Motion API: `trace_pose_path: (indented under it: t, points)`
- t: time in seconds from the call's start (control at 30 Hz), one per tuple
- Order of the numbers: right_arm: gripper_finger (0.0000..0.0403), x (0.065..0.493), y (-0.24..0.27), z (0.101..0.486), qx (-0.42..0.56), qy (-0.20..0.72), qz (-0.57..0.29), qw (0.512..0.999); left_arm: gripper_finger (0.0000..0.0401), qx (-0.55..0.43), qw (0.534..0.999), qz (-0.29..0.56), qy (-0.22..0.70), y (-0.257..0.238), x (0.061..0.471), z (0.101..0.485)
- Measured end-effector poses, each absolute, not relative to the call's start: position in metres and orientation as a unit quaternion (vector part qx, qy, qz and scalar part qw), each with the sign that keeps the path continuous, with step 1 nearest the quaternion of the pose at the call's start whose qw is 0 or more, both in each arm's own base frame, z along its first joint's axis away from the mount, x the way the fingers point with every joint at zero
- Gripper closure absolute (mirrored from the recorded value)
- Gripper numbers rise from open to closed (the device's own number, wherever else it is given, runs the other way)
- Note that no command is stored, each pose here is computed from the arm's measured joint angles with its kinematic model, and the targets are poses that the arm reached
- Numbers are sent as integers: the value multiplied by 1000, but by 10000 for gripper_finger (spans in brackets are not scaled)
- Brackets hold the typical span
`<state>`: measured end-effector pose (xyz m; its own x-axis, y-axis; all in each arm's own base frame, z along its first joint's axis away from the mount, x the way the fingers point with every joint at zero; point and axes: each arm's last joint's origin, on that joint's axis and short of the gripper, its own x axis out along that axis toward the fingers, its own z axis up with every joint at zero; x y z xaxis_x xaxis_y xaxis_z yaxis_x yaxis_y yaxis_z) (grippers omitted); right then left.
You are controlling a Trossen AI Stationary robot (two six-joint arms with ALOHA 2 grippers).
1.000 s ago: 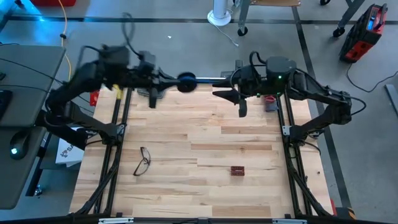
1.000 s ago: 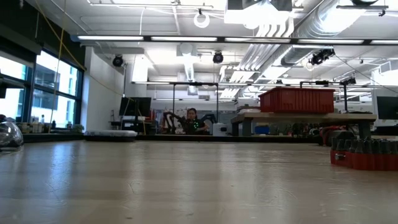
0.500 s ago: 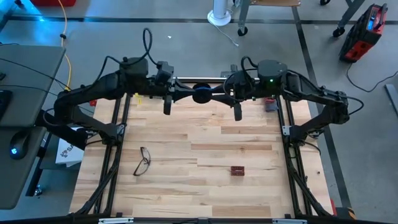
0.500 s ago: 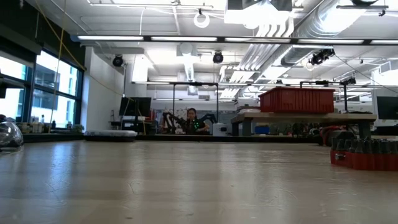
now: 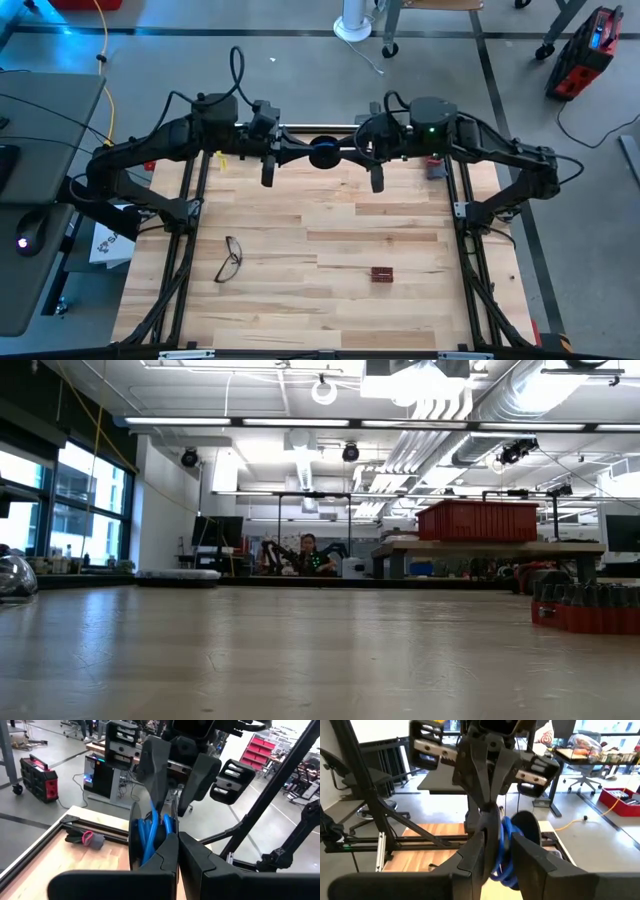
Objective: Coil cords
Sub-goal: Coil the blue wire onto the spool
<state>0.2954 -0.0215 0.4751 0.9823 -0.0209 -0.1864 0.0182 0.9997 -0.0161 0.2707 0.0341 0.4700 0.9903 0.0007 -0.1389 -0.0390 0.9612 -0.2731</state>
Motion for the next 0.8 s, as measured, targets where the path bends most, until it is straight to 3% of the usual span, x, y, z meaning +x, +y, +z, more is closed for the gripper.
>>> trace_pose_path:
  t: [0.27,0.47,0.8]
  points:
    - [319,301,-16,472,-7,98,3,995,401,-134,988,4,70,31,271,470]
    - [391,301,-12,472,-5,96,5,995,401,-121,990,24,66,34,270,471]
    - [402,305,-13,465,68,120,-3,990,379,-125,987,40,87,34,261,470]
